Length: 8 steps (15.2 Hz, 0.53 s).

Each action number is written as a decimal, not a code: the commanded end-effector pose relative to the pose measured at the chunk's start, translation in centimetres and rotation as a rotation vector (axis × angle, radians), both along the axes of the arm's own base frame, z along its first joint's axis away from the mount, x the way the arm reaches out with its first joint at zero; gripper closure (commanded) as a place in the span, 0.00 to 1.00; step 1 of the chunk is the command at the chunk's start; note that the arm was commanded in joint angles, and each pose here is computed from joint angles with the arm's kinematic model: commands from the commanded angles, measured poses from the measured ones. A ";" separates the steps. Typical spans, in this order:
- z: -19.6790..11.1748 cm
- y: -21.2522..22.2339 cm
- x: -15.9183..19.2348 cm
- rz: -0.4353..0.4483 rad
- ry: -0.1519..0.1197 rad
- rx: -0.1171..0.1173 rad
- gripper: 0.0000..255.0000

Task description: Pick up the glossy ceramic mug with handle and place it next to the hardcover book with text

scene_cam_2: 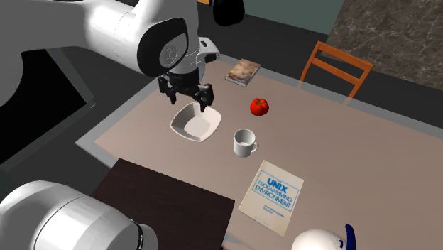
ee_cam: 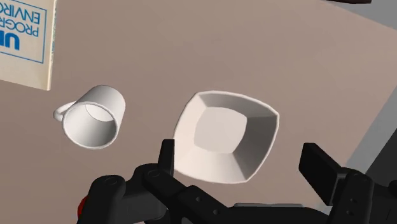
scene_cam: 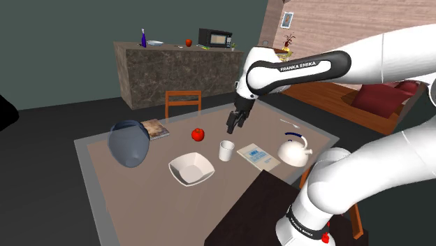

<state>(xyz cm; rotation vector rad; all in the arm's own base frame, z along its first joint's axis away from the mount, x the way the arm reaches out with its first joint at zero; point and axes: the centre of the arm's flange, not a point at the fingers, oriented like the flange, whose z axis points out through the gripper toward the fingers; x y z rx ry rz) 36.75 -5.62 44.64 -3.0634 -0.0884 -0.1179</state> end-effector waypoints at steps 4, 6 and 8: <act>-5.4 -2.4 2.9 -0.005 -0.003 -0.031 0.00; -7.5 -3.3 3.9 -0.007 -0.003 -0.043 0.00; -9.7 -4.3 4.9 -0.010 -0.003 -0.055 0.00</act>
